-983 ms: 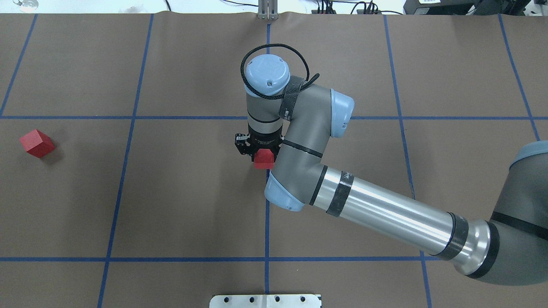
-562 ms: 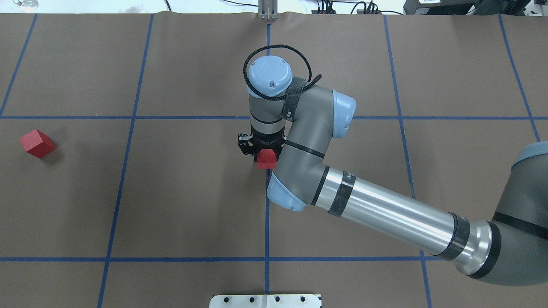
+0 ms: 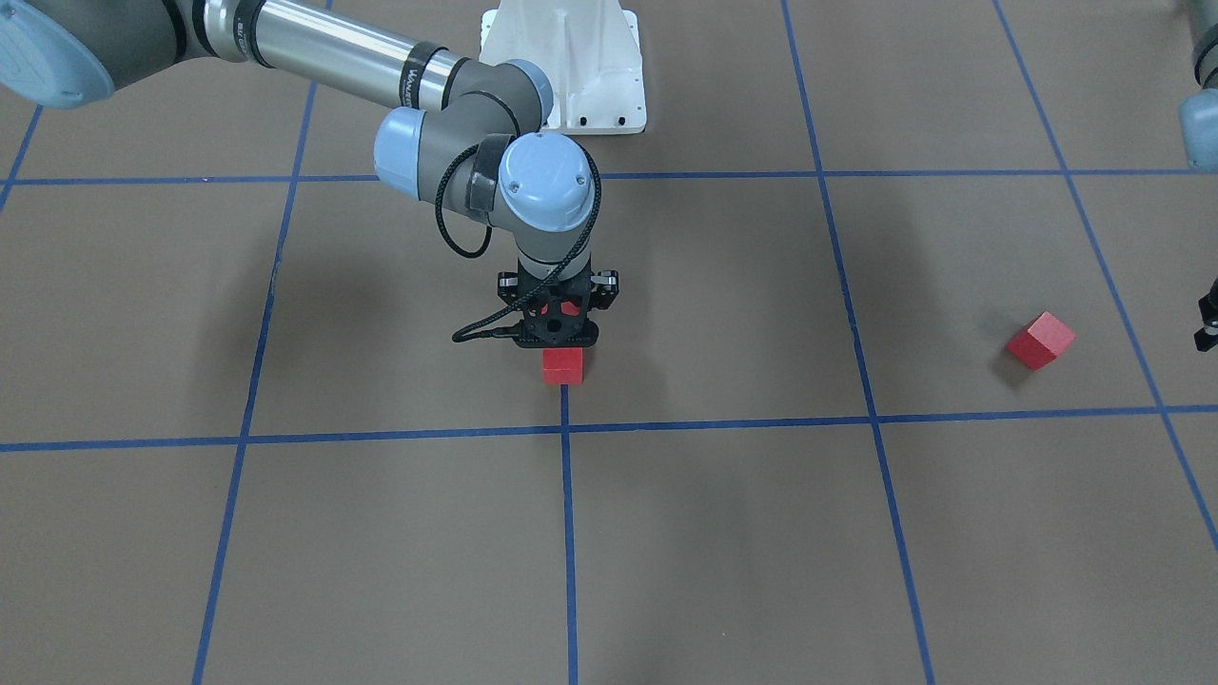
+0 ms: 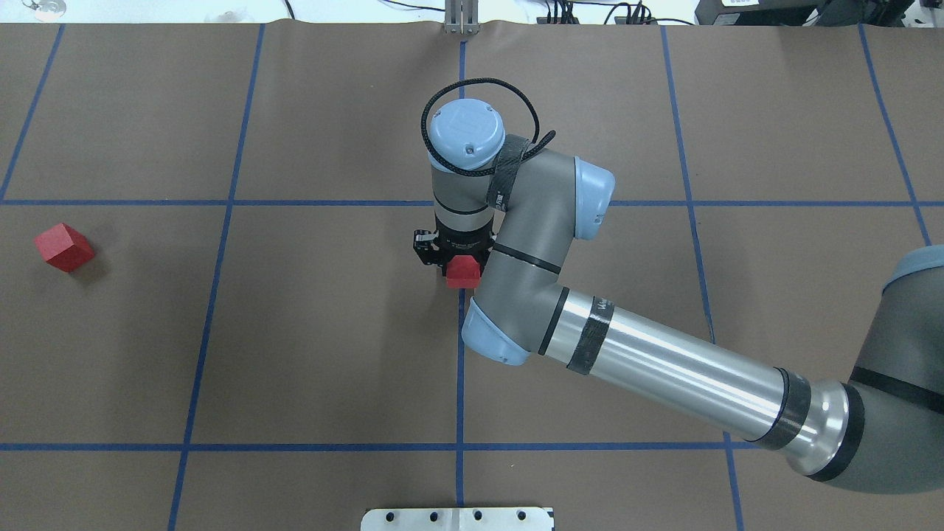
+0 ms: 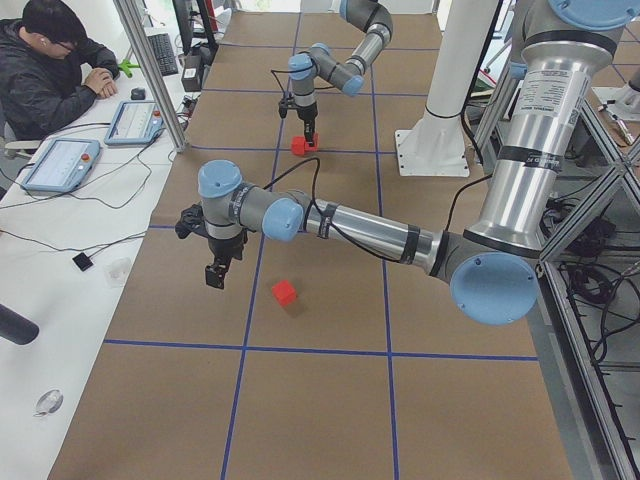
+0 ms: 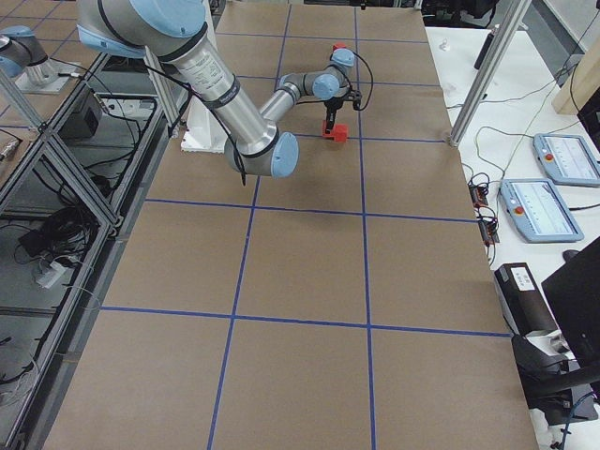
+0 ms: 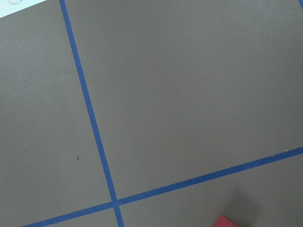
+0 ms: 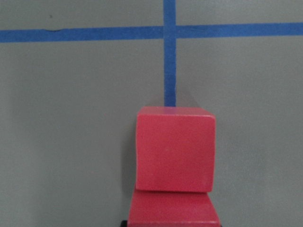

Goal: Form red blocks into L shape at center
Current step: 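Lower the red cube against the center cube and open the right gripper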

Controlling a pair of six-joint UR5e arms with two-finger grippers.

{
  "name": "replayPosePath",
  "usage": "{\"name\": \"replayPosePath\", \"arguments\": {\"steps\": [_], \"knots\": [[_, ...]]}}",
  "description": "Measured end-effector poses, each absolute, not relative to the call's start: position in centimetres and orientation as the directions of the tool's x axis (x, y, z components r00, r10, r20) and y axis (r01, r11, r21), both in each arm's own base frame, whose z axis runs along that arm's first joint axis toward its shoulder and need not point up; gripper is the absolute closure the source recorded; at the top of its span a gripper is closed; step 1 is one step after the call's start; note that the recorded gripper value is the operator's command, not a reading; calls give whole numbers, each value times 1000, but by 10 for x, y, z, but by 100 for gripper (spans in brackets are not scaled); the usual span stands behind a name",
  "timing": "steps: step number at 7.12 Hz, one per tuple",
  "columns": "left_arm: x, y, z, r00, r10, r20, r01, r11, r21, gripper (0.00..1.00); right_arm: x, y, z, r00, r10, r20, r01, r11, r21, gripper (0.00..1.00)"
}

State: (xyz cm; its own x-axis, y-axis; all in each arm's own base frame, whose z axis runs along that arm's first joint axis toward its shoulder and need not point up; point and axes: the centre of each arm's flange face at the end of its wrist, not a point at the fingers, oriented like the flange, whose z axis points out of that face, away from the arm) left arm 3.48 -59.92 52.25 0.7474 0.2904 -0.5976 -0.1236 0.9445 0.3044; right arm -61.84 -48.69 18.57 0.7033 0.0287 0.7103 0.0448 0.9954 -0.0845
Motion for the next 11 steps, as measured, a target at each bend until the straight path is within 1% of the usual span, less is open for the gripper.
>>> {"name": "replayPosePath", "arguments": {"steps": [1,2,6,9,10,11], "knots": [[35,-599,523,747,291,-598,-124,945,304,1,-618,-487,186,704,30,710,43,996,-84,29],[35,-599,523,747,291,-598,-124,944,304,1,-618,-487,187,703,29,710,39,996,-79,26],[35,-600,522,747,291,-597,-124,944,305,1,-617,-491,188,691,20,723,25,998,-51,24],[35,-600,522,747,291,-597,-124,944,305,0,-614,-493,187,689,20,725,20,999,-46,21],[35,-600,523,748,289,-598,-123,945,303,0,-612,-495,186,687,20,726,17,999,-44,13],[35,-601,522,749,277,-602,-113,948,296,0,-605,-501,184,683,23,730,9,999,-40,3]]}}
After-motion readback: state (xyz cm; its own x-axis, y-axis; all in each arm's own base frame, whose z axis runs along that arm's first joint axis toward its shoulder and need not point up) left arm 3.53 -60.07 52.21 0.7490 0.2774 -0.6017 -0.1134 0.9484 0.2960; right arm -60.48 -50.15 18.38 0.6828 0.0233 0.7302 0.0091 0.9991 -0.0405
